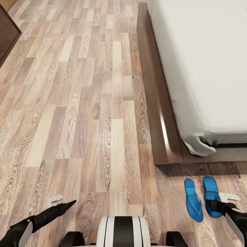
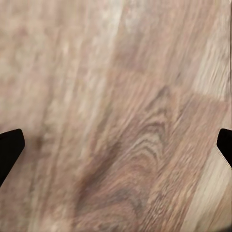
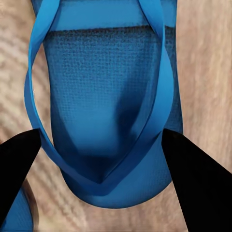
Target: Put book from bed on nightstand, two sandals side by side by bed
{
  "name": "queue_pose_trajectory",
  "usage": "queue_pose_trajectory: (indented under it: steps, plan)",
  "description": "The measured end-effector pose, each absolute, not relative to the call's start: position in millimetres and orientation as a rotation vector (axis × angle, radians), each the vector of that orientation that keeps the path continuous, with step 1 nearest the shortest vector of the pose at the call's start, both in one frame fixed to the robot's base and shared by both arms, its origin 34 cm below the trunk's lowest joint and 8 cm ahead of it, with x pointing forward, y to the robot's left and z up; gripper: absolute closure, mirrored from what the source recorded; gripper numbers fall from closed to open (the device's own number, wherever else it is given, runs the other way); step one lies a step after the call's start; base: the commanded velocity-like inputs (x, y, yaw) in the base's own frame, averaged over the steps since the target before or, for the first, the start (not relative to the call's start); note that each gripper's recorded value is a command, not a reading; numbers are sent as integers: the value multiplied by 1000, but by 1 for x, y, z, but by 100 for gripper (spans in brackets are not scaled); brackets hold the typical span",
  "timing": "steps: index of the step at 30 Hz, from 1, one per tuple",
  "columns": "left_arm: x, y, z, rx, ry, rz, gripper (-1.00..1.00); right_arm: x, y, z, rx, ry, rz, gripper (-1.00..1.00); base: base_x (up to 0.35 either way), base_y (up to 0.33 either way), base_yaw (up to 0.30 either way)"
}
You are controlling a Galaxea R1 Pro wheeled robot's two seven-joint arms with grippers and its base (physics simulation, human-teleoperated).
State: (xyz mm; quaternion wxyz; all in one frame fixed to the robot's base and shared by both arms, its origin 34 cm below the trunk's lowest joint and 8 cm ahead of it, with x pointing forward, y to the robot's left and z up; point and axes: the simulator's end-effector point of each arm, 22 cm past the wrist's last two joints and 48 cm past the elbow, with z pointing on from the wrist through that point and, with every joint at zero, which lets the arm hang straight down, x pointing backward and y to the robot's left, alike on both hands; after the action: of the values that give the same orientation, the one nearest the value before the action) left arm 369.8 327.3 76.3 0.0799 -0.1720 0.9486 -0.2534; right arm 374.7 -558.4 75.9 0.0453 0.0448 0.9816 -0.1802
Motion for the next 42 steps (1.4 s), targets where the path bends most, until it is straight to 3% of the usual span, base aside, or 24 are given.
queue_pose_trajectory:
  steps: [42]
  plan:
    - [378, 327, 83, -504, 2819, -758, -100, 363, -555, 80, 195, 3073, -543, 100, 0, 0, 0]
